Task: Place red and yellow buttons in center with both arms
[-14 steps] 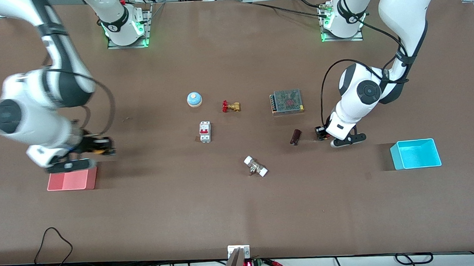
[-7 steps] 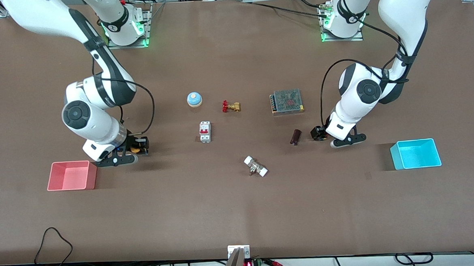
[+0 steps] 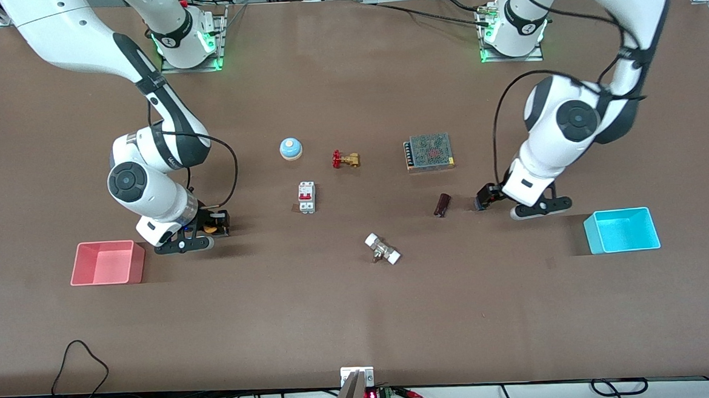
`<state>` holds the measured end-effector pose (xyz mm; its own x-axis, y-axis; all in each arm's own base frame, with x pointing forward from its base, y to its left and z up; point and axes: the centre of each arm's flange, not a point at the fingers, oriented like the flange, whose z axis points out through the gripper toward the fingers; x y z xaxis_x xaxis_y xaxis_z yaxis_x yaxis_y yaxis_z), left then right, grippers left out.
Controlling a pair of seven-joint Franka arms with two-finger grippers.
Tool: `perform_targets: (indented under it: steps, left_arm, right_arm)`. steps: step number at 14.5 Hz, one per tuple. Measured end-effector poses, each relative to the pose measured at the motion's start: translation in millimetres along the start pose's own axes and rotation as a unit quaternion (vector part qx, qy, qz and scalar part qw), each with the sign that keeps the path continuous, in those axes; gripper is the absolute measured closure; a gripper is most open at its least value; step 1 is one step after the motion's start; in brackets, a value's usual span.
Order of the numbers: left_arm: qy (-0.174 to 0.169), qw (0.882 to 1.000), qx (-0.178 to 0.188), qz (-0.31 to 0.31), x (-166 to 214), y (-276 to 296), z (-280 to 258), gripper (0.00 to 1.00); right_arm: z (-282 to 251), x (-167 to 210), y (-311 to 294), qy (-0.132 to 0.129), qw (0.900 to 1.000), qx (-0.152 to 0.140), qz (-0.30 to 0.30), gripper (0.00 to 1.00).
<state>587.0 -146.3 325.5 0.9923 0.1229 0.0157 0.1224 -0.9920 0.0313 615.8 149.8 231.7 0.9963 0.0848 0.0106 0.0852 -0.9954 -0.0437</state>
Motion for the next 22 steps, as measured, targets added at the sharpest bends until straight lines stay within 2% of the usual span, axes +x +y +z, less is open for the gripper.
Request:
perform_targets:
  steps: [2, 4, 5, 7, 8, 10, 13, 16, 17, 19, 20, 22]
  left_arm:
    - [-0.029, 0.999, 0.017, 0.029, 18, -10, -45, 0.00]
    - [-0.044, 0.997, 0.023, 0.057, 35, -26, -88, 0.00]
    - [-0.050, 0.996, 0.025, 0.068, 41, -37, -106, 0.00]
    - [-0.062, 0.994, 0.026, 0.084, 49, -56, -143, 0.00]
    - [-0.066, 0.994, 0.027, 0.087, 51, -63, -162, 0.00]
    - [-0.068, 0.994, 0.027, 0.085, 53, -70, -195, 0.00]
    - [-0.052, 0.994, 0.025, 0.098, 54, -79, -228, 0.00]
    - [-0.029, 0.991, 0.038, 0.122, 36, -83, -267, 0.00]
    - [-0.023, 0.988, 0.042, 0.145, 26, -83, -280, 0.00]
    - [-0.016, 0.984, 0.045, 0.173, 13, -85, -294, 0.00]
    - [-0.013, 0.984, 0.046, 0.174, 10, -90, -296, 0.00]
    - [-0.012, 0.984, 0.047, 0.173, 9, -103, -290, 0.00]
  right_arm:
    - [2, 0, 1, -0.001, 1.000, 0.000, 0.001, 0.63]
    - [3, 0, 2, -0.001, 1.000, 0.000, 0.001, 0.51]
    - [3, 0, 2, -0.001, 1.000, 0.000, 0.001, 0.51]
    - [3, 0, 2, 0.000, 1.000, 0.000, 0.002, 0.42]
    - [2, 0, 2, 0.000, 1.000, 0.000, 0.002, 0.42]
    - [0, 3, 2, 0.005, 1.000, 0.001, 0.002, 0.29]
    - [-19, 15, 9, 0.026, 1.000, 0.002, 0.009, 0.01]
    - [-56, 23, 27, 0.038, 0.999, -0.005, 0.021, 0.00]
    - [-72, 24, 34, 0.033, 0.999, -0.007, 0.025, 0.00]
    - [-107, 25, 45, 0.017, 0.999, 0.010, 0.026, 0.00]
    - [-126, 24, 52, 0.011, 0.999, 0.022, 0.021, 0.00]
    - [-165, 20, 75, 0.005, 0.999, 0.025, 0.022, 0.00]
